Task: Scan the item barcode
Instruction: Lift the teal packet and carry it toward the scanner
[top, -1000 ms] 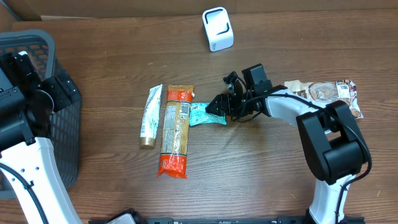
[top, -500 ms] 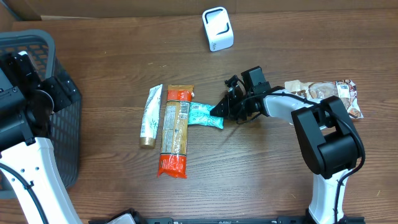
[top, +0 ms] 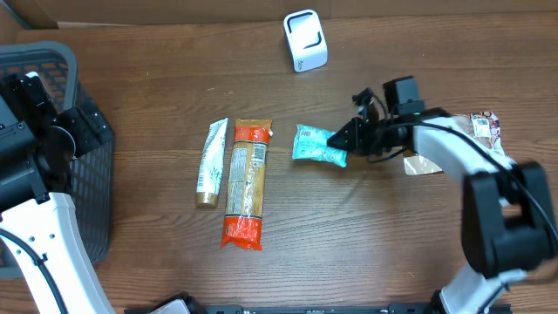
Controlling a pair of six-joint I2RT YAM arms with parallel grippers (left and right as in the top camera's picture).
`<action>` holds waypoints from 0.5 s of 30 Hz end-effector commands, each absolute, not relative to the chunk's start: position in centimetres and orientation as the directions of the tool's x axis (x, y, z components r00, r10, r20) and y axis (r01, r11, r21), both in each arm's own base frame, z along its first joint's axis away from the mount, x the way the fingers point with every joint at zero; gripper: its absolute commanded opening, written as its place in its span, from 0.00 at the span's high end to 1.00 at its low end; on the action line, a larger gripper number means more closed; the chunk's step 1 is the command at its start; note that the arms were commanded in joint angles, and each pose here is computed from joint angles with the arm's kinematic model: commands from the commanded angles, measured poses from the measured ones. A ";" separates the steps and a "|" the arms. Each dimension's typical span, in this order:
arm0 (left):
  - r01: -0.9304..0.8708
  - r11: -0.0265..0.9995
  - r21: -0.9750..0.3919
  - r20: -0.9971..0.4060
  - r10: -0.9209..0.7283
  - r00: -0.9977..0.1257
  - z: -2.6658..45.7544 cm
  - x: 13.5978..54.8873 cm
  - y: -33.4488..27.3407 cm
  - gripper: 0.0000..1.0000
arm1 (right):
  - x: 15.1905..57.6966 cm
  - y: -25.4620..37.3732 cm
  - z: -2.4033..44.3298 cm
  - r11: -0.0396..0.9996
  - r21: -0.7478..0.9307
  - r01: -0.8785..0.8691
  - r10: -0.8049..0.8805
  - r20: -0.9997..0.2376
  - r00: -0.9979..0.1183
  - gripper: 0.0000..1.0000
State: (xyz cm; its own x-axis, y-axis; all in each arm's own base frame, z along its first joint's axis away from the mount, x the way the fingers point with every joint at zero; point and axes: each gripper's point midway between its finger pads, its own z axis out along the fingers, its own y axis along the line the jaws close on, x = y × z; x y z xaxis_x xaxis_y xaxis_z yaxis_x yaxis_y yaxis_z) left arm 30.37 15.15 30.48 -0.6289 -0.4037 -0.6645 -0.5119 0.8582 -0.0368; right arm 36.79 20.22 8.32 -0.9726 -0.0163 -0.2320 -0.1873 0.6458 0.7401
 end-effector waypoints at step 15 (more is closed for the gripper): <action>-0.492 0.870 -0.025 -0.662 -0.384 -0.644 30.3 30.5 15.1 0.01 | 34.4 19.7 19.8 0.601 0.622 -0.502 -0.099 -0.565 -0.819 0.96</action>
